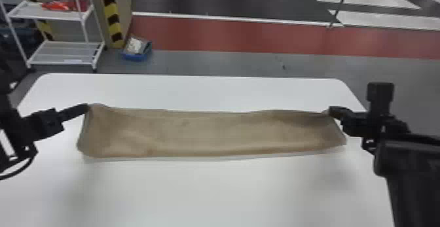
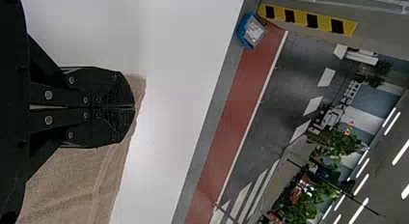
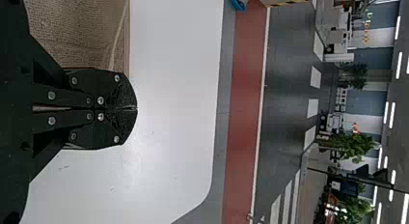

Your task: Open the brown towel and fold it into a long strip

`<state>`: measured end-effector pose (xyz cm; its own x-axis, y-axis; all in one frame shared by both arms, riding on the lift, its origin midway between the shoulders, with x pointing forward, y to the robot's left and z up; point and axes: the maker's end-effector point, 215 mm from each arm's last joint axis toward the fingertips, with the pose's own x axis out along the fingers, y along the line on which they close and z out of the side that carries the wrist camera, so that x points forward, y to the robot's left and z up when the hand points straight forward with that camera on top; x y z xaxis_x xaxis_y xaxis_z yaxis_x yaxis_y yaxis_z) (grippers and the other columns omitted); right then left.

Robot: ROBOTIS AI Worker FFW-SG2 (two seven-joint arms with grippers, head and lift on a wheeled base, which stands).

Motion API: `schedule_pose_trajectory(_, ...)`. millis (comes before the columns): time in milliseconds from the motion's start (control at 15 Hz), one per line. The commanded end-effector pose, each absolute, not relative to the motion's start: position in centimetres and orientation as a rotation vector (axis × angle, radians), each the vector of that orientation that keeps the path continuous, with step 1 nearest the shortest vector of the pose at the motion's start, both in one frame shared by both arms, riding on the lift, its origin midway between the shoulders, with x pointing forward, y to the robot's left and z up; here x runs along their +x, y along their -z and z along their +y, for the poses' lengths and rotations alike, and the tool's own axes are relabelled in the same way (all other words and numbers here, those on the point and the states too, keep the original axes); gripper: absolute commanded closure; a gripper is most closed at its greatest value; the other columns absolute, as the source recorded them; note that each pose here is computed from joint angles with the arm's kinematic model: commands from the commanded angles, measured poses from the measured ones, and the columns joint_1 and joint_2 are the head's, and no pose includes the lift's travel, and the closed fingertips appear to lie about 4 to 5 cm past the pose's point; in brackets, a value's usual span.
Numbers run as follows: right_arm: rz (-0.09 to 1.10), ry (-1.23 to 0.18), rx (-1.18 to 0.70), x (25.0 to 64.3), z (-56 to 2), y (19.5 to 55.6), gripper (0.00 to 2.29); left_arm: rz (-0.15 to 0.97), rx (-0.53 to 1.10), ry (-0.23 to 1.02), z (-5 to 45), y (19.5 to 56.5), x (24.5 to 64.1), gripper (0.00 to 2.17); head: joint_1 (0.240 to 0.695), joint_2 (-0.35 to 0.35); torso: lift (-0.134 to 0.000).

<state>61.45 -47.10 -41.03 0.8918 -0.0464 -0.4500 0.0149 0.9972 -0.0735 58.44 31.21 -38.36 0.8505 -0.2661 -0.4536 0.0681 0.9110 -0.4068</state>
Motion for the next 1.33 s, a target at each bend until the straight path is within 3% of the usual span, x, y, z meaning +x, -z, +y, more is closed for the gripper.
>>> schedule_pose_trajectory(0, 0.418, 0.048, -0.04, 61.4, -48.0, 38.3, 1.46, 0.49, -0.403, 0.156, 32.8, 37.0, 58.3, 1.47, 0.695, -0.145, -0.123)
schedule_pose_trajectory(267, 0.403, 0.063, -0.029, 61.6, -49.3, 36.2, 1.46, 0.475, -0.415, 0.142, 33.8, 36.4, 58.6, 1.47, 0.695, -0.136, -0.123)
schedule_pose_trajectory(867, 0.483, 0.047, -0.083, 63.7, -46.9, 39.5, 1.45, 0.498, -0.314, 0.095, 33.3, 39.7, 62.5, 1.45, 0.695, -0.127, -0.123)
schedule_pose_trajectory(933, 0.485, 0.063, -0.099, 63.9, -47.0, 39.6, 1.13, 0.478, -0.299, 0.087, 33.6, 39.6, 62.9, 1.12, 0.695, -0.121, -0.123)
schedule_pose_trajectory(1000, 0.482, 0.071, -0.115, 64.0, -47.1, 39.6, 0.53, 0.459, -0.282, 0.082, 33.8, 39.4, 63.2, 0.5, 0.695, -0.119, -0.123)
schedule_pose_trajectory(1067, 0.48, 0.069, -0.12, 64.1, -46.9, 39.7, 0.06, 0.454, -0.268, 0.082, 33.8, 39.4, 63.3, 0.04, 0.695, -0.118, -0.123)
schedule_pose_trajectory(1267, 0.473, 0.083, -0.129, 64.0, -47.2, 39.5, 0.04, 0.421, -0.235, 0.074, 34.1, 38.9, 63.2, 0.0, 0.695, -0.113, -0.123)
